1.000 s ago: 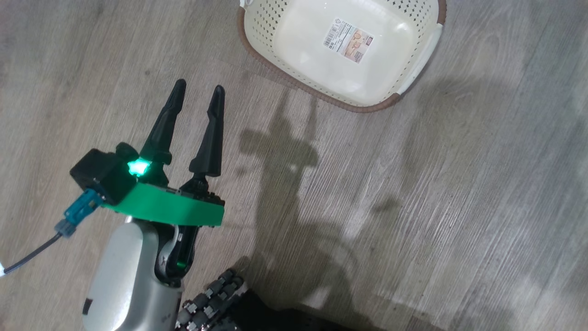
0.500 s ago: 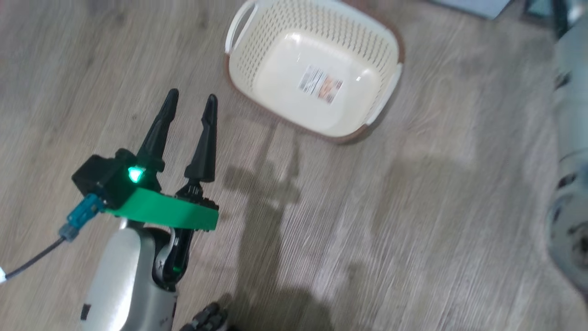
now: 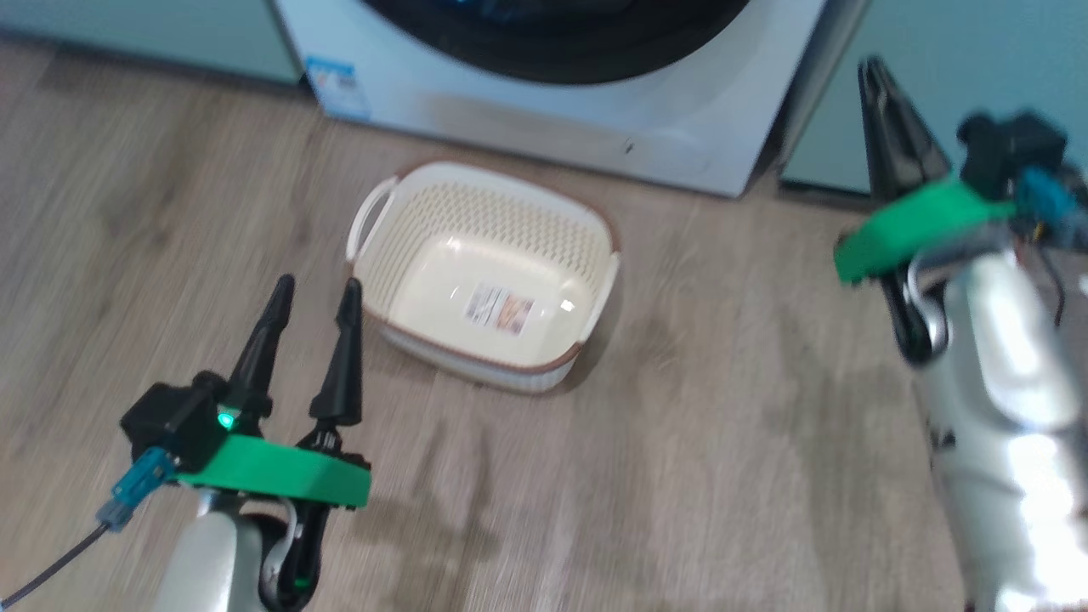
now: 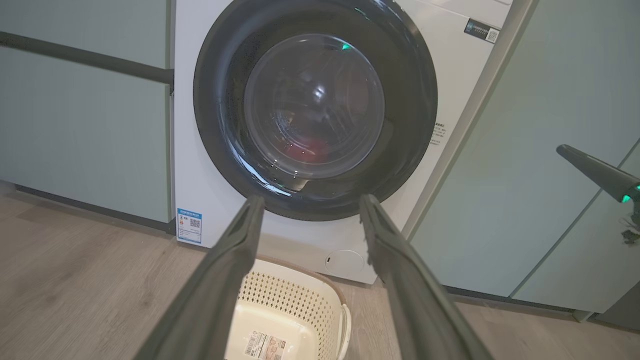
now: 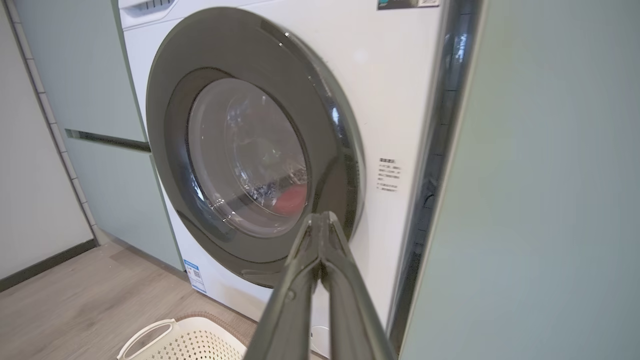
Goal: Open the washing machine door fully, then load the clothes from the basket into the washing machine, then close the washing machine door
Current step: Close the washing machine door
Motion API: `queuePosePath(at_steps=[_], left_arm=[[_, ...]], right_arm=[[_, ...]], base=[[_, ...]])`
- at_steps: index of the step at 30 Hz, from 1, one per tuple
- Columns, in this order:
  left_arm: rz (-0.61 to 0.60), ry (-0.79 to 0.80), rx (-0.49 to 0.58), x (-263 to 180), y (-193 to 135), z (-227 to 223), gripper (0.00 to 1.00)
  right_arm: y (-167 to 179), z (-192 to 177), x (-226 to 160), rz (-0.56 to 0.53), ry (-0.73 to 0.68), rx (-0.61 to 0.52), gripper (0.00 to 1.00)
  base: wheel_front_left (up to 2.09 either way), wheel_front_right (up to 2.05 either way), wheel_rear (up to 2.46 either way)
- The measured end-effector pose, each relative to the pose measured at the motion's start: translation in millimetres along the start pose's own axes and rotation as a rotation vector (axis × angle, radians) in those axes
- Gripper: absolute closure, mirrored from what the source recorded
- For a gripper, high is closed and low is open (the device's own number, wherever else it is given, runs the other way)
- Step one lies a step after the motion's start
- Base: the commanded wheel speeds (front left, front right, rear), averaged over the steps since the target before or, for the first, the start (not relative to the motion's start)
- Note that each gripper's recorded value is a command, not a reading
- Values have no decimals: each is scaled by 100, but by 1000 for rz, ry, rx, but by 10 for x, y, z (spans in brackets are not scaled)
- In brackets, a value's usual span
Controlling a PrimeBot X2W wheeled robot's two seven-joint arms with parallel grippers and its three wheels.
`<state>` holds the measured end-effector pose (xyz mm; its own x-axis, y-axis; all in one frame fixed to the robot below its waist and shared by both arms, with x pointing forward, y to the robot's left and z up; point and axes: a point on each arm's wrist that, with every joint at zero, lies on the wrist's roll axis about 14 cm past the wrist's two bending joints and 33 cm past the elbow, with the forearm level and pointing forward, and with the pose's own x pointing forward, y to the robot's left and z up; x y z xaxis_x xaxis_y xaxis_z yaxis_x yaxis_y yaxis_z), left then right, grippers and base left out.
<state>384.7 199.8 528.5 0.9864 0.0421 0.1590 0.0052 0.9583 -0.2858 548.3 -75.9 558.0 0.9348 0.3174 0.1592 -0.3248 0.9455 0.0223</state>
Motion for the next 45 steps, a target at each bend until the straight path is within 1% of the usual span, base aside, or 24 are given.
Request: queuePosePath(at_steps=[6, 10, 14, 17, 19, 23, 28, 29, 30, 35, 45], left_arm=[[-47, -61, -20, -63, -165, 208, 0], [-74, -62, -31, -125, -259, 214, 0], [-97, -45, -39, -151, -338, 157, 0], [-103, -25, -42, -142, -361, 93, 0], [-101, -11, -42, -136, -355, 47, 0], [-87, -12, -37, -135, -306, 47, 0], [-83, 30, -20, -222, -284, -75, 0], [-82, 38, -18, -240, -280, -99, 0], [-82, 43, -16, -249, -280, -114, 0], [-81, 49, -15, -258, -277, -132, 0], [-85, 44, 4, -261, -280, -114, 0]], right_arm=[[-267, 192, -717, -108, -50, 27, 100], [-369, 275, -1168, -166, -72, -5, 100], [-500, 341, -1505, -239, -96, 3, 100], [-542, 350, -1665, -259, -92, -33, 100], [-578, 282, -1770, -284, -80, 6, 100], [-629, 217, -1879, -313, -66, 34, 100], [-687, 202, -1953, -338, -63, 42, 100], [-710, 212, -1964, -346, -66, 40, 78], [-731, 220, -1975, -354, -69, 40, 0], [-755, 178, -2043, -368, -57, 44, 0], [-744, 177, -2031, -364, -57, 45, 0]], base=[[0, 0, 0], [0, 0, 0], [0, 0, 0], [0, 0, 0], [0, 0, 0], [0, 0, 0], [0, 0, 0], [0, 0, 0], [0, 0, 0], [0, 0, 0], [0, 0, 0]])
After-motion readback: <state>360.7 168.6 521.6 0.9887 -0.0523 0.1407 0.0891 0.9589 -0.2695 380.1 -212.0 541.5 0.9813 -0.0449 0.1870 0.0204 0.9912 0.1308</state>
